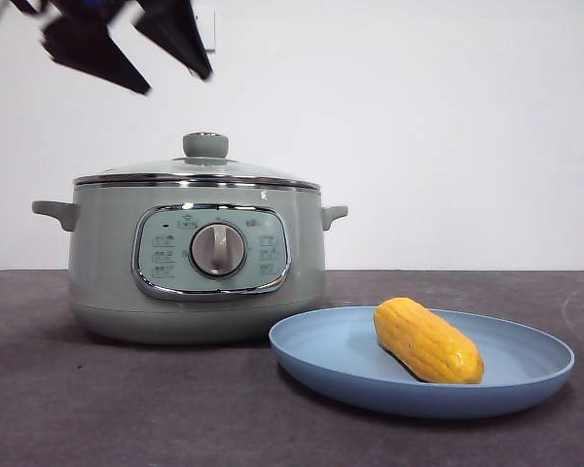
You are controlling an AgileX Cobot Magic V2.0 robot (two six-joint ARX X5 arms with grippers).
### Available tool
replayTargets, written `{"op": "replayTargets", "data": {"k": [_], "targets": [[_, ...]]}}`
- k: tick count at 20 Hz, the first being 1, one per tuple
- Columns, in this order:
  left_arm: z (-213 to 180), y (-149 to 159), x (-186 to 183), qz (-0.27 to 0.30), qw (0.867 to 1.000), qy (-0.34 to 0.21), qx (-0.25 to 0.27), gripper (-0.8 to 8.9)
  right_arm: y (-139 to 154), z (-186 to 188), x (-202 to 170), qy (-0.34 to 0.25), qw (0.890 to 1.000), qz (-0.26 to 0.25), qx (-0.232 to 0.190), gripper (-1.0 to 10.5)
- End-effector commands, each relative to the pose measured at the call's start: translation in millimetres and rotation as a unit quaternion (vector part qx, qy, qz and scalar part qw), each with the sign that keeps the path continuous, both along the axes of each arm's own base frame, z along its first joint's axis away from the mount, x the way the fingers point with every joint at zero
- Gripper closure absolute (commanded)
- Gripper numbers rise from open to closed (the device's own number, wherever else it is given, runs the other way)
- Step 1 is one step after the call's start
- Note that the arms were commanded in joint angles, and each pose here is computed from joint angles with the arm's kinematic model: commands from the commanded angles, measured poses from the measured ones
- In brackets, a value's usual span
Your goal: Take the corn out from the steamer,put the corn on the plate,close the lid
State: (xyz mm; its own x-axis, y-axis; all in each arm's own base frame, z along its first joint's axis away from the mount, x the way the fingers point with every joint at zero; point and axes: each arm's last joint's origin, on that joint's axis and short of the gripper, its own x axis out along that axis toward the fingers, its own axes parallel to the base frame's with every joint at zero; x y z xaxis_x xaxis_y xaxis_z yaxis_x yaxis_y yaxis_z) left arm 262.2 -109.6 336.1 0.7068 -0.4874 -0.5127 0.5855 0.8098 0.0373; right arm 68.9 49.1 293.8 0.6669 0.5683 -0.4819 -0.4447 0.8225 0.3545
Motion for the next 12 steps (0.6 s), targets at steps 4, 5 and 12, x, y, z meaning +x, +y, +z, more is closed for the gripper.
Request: {"op": "replayTargets", "data": {"k": [4, 5, 12], "targets": [[16, 17, -50, -0.012, 0.997, 0.07, -0.031, 2.52, 1, -5, -2, 0.0, 0.998, 0.049, -0.036, 3.5], [19, 20, -59, -0.014, 0.996, 0.081, -0.034, 2.52, 0, -6, -3, 0.002, 0.998, 0.052, -0.043, 3.5], [29, 40, -114, -0.038, 0.99, 0.133, -0.036, 2.53, -2, -11, -5, 0.016, 0.996, 0.063, -0.068, 3.5]]}}
